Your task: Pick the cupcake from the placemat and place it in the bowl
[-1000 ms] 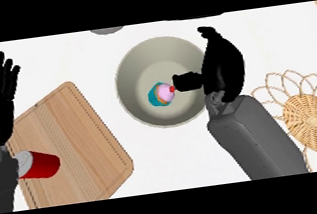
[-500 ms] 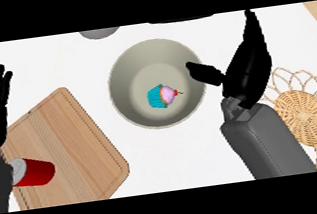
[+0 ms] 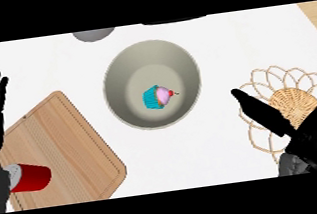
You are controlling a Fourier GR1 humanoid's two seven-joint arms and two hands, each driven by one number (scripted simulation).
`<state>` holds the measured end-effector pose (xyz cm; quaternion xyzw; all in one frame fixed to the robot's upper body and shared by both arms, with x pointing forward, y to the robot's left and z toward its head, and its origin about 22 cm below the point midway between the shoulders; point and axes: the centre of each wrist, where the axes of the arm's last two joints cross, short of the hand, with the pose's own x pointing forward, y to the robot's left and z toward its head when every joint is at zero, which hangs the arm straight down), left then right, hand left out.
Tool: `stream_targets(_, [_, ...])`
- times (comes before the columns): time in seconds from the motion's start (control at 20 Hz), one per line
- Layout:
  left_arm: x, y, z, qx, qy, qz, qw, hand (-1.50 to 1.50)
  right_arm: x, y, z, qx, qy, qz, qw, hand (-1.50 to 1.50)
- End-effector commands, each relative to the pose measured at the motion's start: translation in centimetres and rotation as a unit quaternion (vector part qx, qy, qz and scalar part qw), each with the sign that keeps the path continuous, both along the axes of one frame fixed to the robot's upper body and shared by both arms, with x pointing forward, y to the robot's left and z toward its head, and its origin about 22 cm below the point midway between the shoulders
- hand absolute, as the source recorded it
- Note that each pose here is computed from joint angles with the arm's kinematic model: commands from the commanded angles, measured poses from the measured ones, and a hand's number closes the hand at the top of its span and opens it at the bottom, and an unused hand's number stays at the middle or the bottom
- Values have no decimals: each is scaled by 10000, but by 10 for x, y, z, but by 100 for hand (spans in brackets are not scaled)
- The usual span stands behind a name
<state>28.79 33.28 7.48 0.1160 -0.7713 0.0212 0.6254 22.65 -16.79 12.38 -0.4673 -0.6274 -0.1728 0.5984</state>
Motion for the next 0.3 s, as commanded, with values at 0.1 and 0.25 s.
stream_targets(0.1, [-1, 9, 11, 10, -52, 21, 10000, 0, -85, -38, 6, 370, -268, -136, 9989, -150])
stream_targets(0.25, [0, -12, -1, 80, -17, -120, 9999, 0, -105, -46, -2, 437, -227, -161, 9987, -150])
